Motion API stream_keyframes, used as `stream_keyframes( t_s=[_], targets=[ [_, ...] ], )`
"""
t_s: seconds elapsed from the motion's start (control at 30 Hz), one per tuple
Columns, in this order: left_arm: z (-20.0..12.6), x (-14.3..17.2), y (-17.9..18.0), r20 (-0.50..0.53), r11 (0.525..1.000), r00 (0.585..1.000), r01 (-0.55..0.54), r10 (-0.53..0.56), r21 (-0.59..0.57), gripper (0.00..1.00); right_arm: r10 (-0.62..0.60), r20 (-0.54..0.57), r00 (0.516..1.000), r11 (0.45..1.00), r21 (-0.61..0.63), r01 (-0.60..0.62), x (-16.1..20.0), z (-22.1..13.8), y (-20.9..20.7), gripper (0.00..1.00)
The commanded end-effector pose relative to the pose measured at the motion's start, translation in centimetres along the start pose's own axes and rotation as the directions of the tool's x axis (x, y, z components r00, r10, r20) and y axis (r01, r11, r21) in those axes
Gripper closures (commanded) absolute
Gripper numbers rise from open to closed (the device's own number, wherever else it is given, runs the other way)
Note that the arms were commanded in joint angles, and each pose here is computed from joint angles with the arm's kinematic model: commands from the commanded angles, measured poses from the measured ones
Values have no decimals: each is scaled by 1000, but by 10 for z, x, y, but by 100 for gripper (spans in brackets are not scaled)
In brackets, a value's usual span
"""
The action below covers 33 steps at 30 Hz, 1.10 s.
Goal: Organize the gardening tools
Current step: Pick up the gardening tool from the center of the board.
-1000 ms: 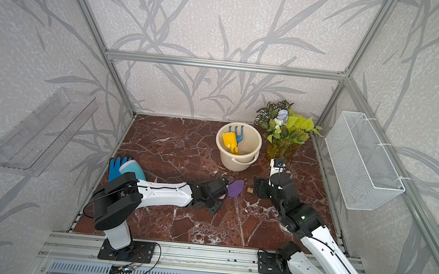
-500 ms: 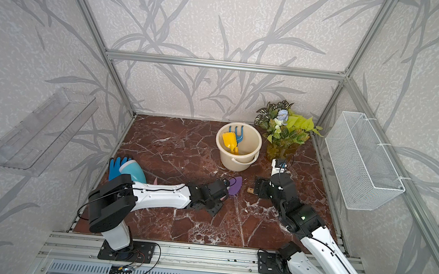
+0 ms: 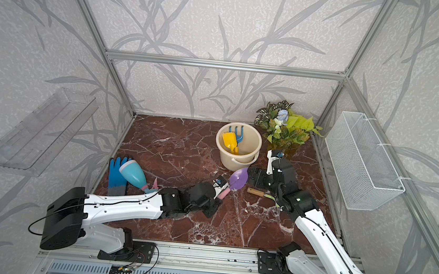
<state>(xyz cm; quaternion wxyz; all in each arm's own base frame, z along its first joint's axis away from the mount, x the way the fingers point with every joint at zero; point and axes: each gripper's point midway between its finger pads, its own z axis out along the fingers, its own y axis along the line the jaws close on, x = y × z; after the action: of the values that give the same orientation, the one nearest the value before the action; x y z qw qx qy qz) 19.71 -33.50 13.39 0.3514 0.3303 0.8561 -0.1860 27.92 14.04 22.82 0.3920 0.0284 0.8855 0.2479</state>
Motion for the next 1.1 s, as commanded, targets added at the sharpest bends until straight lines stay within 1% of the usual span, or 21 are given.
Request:
stream_keyframes(
  t_s=[0.0,0.13,0.23,0.27,0.3,0.37,0.4,0.5,0.57,0.7,0.73,0.77,0.8,0.87,0.93,1.0,1.07],
  targets=[
    [-11,-25,3,111,1000,994,-4,7,-21,100,9,1,1000,993,-118,-9,-14,0,28,21],
    [-19,-37,0,169,1000,986,-7,8,-9,100,16,-14,1000,988,-152,-18,-19,5,37,31],
    [-25,-44,-2,210,1000,978,-6,5,5,100,28,-5,1000,986,-167,-28,-25,8,42,36],
    [-26,-47,-3,222,1000,975,-8,6,9,100,27,-8,1000,984,-177,-28,-26,8,45,40],
    [-27,-49,-3,229,1000,973,-9,7,7,100,24,-11,1000,982,-185,-26,-28,9,47,44],
    [-28,-52,-3,236,1000,972,-16,15,1,100,22,-8,1000,982,-187,-23,-31,9,49,48],
    [-29,-54,-3,242,1000,970,-19,18,2,100,21,-8,1000,982,-186,-22,-31,9,49,53],
    [-30,-59,-4,253,1000,967,-30,31,-7,100,20,0,1000,982,-189,-20,-34,8,50,61],
    [-29,-62,-4,259,999,965,-37,38,-9,100,19,7,1000,983,-185,-17,-36,7,50,69],
    [-30,-70,-5,278,999,960,-38,42,-17,100,11,29,1000,984,-179,-5,-42,2,51,93],
    [-29,-72,-4,280,999,959,-37,42,-23,99,8,33,999,984,-180,-2,-43,1,52,95],
    [-29,-73,-4,282,999,959,-35,41,-28,94,2,40,999,983,-184,5,-46,-1,54,96],
    [-29,-75,-4,286,999,957,-35,42,-30,89,-6,45,999,982,-189,14,-48,-3,56,98],
    [-29,-77,-3,292,999,956,-28,38,-35,72,-16,57,998,981,-191,27,-52,-7,58,100],
    [-32,-81,-2,306,999,951,-22,33,-41,62,-27,68,997,982,-186,40,-56,-10,60,100],
    [-35,-82,3,322,998,946,-9,29,-64,41,-46,91,995,983,-171,62,-64,-16,60,100],
    [-38,-84,11,340,995,940,12,21,-95,25,-68,116,991,985,-150,85,-72,-21,61,100]
  ],
)
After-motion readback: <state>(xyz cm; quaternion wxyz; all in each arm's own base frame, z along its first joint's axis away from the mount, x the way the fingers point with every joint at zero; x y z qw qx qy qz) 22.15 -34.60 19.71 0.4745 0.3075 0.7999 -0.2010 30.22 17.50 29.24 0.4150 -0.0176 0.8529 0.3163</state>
